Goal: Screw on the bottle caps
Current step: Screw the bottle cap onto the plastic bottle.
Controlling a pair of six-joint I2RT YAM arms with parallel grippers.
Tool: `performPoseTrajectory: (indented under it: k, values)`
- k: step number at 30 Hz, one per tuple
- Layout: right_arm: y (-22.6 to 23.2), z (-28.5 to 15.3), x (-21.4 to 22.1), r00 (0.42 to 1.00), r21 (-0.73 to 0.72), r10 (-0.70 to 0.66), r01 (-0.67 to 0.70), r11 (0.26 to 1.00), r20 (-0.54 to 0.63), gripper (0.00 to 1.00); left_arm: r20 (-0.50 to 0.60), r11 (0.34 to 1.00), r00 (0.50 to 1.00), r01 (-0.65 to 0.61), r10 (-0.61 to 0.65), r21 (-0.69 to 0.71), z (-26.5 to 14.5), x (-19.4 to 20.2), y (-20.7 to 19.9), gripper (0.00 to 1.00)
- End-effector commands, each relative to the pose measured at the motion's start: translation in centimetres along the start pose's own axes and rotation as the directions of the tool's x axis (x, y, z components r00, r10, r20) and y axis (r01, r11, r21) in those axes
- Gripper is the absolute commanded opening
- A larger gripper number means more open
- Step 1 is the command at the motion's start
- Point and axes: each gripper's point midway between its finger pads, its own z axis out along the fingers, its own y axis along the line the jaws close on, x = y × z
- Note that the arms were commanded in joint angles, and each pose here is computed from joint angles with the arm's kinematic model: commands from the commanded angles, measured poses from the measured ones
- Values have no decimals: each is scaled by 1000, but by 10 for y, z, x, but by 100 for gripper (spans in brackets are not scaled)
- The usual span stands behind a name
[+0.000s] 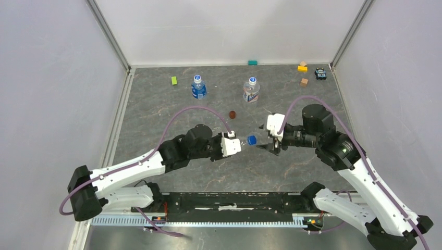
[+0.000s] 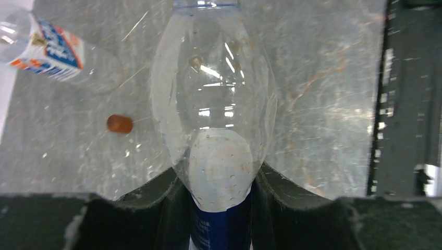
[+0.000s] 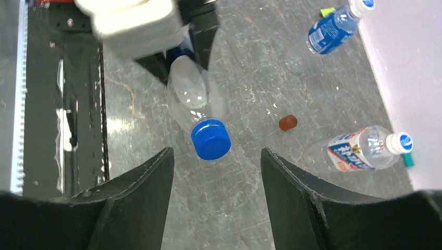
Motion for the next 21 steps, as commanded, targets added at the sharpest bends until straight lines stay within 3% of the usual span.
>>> performPoseTrajectory:
  k: [1,7,16,21]
  values:
    - [24,-9,4,980,-111,-193,196,974,39,67,82,974,993,65,-85,219,-11,-29,-26,33]
    - [39,-6,-2,966,-190,-232,250,949,113,64,115,957,990,51,-87,284,-17,-41,-31,33]
    - [48,-1,0,967,-269,-221,248,931,128,56,156,947,984,33,-88,320,-21,-53,-35,33]
    - [49,1,4,970,-279,-214,239,930,118,46,172,948,981,29,-88,317,-23,-56,-35,33]
